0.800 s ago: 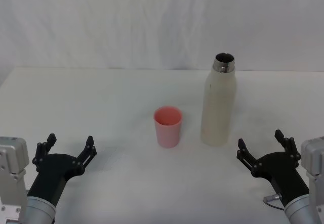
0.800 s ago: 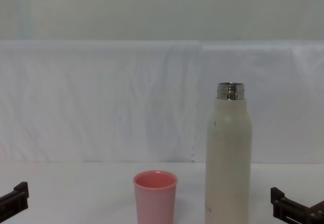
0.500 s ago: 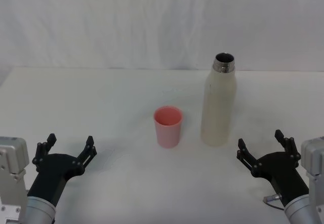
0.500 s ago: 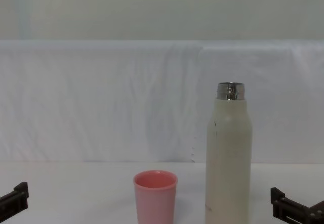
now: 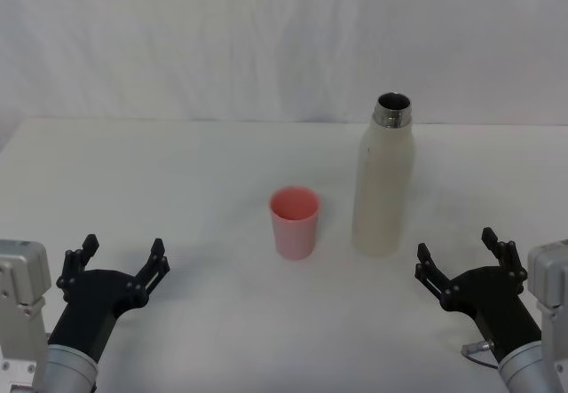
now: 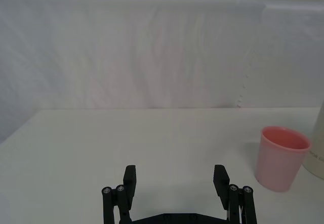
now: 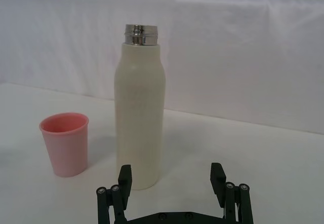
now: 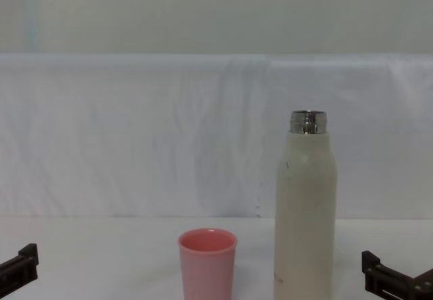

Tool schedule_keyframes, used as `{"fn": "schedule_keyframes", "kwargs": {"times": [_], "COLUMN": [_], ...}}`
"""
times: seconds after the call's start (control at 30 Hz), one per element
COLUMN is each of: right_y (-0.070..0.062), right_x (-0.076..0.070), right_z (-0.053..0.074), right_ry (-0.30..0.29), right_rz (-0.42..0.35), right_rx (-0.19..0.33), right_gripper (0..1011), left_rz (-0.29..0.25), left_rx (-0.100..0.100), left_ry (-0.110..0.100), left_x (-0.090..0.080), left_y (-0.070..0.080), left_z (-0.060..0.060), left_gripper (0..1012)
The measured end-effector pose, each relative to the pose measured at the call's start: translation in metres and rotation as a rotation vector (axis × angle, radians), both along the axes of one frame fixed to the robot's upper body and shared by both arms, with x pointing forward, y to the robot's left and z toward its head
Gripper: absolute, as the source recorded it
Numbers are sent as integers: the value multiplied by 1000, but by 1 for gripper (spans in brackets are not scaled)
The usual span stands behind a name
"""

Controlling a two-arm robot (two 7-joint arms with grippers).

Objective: Grasp the thermos with one hand and pour water into the cup lid.

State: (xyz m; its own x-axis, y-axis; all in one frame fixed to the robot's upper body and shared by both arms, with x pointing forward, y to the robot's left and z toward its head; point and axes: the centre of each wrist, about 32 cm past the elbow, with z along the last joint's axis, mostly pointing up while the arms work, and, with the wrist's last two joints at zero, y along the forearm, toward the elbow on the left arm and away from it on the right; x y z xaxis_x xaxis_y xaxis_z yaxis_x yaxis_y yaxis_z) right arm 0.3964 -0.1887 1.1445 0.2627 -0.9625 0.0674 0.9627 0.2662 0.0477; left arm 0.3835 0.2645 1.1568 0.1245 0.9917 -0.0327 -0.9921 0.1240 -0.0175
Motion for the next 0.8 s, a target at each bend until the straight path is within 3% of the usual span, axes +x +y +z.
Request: {"fn": "schedule_keyframes", "kwargs": {"times": [0.8], "right_y": [0], "right_x": [0], "right_z": [0], "right_ry": [0], "right_rz": [0], "right_rx": [0], "right_gripper": [1001], "left_rz": [0], "left_rx": [0], "left_ry": [0], "left_x": [0], "left_y": [0], "left_z": [0], "left_gripper": [1001]}}
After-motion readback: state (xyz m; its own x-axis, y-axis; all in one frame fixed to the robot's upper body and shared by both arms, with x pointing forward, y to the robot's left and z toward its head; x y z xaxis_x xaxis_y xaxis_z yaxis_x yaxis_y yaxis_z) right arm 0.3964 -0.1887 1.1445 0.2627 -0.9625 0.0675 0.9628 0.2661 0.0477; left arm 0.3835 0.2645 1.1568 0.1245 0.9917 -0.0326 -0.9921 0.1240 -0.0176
